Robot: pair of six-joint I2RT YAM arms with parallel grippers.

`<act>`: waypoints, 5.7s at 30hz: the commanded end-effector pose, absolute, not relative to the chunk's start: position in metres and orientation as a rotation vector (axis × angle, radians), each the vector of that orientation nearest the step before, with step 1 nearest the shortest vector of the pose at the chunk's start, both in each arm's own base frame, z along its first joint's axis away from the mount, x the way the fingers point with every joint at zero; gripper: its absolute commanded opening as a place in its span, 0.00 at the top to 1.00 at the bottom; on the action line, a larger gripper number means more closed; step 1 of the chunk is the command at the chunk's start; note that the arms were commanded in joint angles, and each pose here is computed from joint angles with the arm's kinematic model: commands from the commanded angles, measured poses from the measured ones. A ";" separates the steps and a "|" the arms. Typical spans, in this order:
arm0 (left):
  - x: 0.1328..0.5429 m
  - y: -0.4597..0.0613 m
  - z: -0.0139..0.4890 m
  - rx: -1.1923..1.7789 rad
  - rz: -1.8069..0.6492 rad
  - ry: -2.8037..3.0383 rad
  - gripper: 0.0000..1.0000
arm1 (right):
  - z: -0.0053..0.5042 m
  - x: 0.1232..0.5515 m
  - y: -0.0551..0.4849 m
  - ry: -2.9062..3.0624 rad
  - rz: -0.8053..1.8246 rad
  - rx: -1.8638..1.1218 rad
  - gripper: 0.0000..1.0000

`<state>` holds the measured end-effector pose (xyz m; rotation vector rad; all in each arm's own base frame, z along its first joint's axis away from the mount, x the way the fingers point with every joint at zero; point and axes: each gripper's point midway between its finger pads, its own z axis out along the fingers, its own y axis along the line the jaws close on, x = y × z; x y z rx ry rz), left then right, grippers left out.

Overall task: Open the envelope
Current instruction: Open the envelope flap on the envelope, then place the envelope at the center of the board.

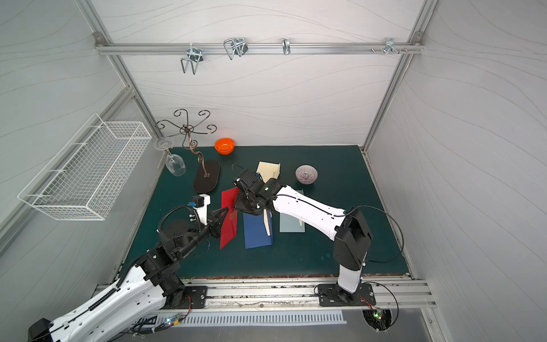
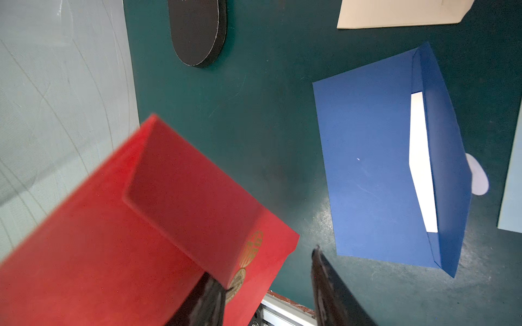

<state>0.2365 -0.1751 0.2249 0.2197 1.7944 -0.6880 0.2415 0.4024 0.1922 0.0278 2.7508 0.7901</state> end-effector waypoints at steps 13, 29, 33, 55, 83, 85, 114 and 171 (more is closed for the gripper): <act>0.237 -0.177 0.266 0.203 -0.733 1.664 1.00 | 0.167 0.239 0.400 2.839 0.663 -0.013 0.53; 0.239 -0.170 0.259 0.191 -0.682 1.693 1.00 | 0.165 0.242 0.390 2.837 0.650 0.017 0.54; 0.239 -0.170 0.259 0.192 -0.679 1.693 1.00 | 0.166 0.242 0.390 2.836 0.652 0.016 0.54; 0.229 -0.178 0.256 0.262 -0.724 1.687 1.00 | 0.166 0.256 0.375 2.791 0.670 -0.013 0.50; 0.235 -0.166 0.252 0.052 -0.788 1.754 1.00 | 0.214 0.254 0.361 2.497 1.106 -0.370 0.45; 0.239 -0.160 0.249 -0.020 -0.795 1.767 1.00 | 0.224 0.250 0.356 2.410 1.125 -0.414 0.44; 0.266 -0.146 0.262 -0.592 -1.382 1.635 1.00 | 0.237 0.198 0.334 2.123 1.439 -0.588 0.35; 0.269 -0.161 0.256 -0.542 -1.379 1.755 1.00 | 0.210 0.224 0.331 2.256 1.514 -0.476 0.99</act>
